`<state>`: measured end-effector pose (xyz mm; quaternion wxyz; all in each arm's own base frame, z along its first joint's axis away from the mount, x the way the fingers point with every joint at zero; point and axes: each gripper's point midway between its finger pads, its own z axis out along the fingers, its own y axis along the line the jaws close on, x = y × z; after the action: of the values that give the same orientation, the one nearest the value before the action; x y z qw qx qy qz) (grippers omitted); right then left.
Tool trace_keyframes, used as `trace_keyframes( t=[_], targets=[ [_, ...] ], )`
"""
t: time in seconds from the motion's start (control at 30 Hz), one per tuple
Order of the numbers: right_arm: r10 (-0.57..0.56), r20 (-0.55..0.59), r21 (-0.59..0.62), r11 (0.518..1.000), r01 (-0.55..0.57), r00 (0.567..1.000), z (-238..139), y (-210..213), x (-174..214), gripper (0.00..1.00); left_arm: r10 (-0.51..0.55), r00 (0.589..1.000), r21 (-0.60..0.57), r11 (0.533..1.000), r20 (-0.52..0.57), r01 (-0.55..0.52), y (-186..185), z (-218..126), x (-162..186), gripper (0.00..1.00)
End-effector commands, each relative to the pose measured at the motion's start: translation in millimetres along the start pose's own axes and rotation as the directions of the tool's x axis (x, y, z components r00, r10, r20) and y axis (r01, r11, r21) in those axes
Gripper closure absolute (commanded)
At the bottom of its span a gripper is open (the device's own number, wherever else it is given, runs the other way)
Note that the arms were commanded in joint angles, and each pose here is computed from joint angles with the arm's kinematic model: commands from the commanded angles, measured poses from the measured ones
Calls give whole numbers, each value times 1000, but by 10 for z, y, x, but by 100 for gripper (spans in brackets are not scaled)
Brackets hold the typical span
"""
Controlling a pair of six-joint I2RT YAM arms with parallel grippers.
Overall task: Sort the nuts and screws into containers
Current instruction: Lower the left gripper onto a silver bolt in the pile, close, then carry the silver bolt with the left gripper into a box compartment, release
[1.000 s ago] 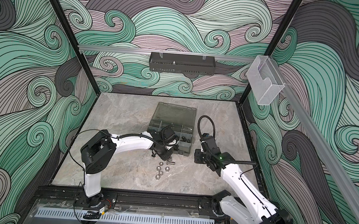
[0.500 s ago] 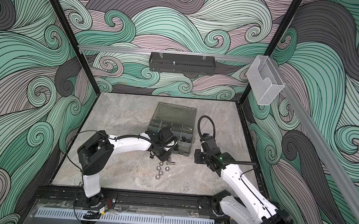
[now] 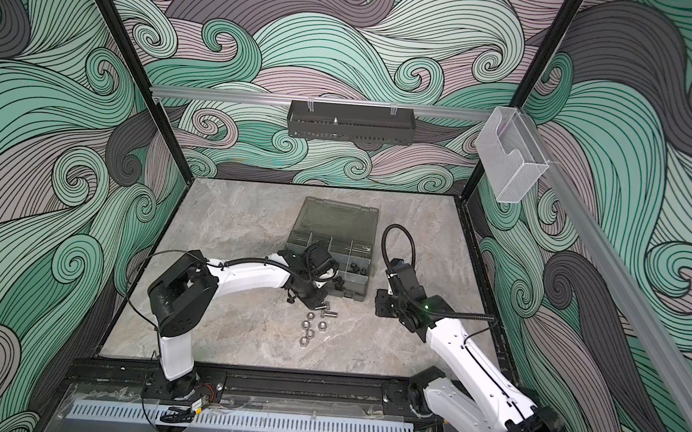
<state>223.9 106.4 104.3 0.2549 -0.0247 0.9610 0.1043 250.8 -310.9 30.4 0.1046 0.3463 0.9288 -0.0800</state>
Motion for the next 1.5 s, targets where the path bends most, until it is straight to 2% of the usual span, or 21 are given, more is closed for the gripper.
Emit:
trace_keyframes(
  t=[0.0,0.43,0.7,0.87,1.03,1.13,1.47],
  targets=[
    [13,-6,5,1000,-13,1000,-4,-30,41,56,2,999,2,1000,-35,-2,15,0,80,63],
    [18,-2,6,1000,-18,1000,-8,-39,51,56,56,997,35,998,-53,-54,-130,53,155,63],
    [19,-9,9,1000,-19,1000,5,-46,70,56,64,993,1,998,-97,-64,-68,160,243,63],
    [19,-7,9,1000,-19,1000,3,-48,71,56,52,994,-41,998,-93,-56,1,192,206,68],
    [21,-1,10,1000,-21,1000,-8,-52,63,56,47,995,-48,997,-87,-52,7,172,163,80],
    [18,3,11,1000,-18,1000,-22,-52,54,56,36,997,-45,998,-62,-38,-7,70,132,86],
    [14,15,6,1000,-14,1000,-46,-47,25,55,-34,984,-10,999,173,37,28,-696,-348,87]
  ],
)
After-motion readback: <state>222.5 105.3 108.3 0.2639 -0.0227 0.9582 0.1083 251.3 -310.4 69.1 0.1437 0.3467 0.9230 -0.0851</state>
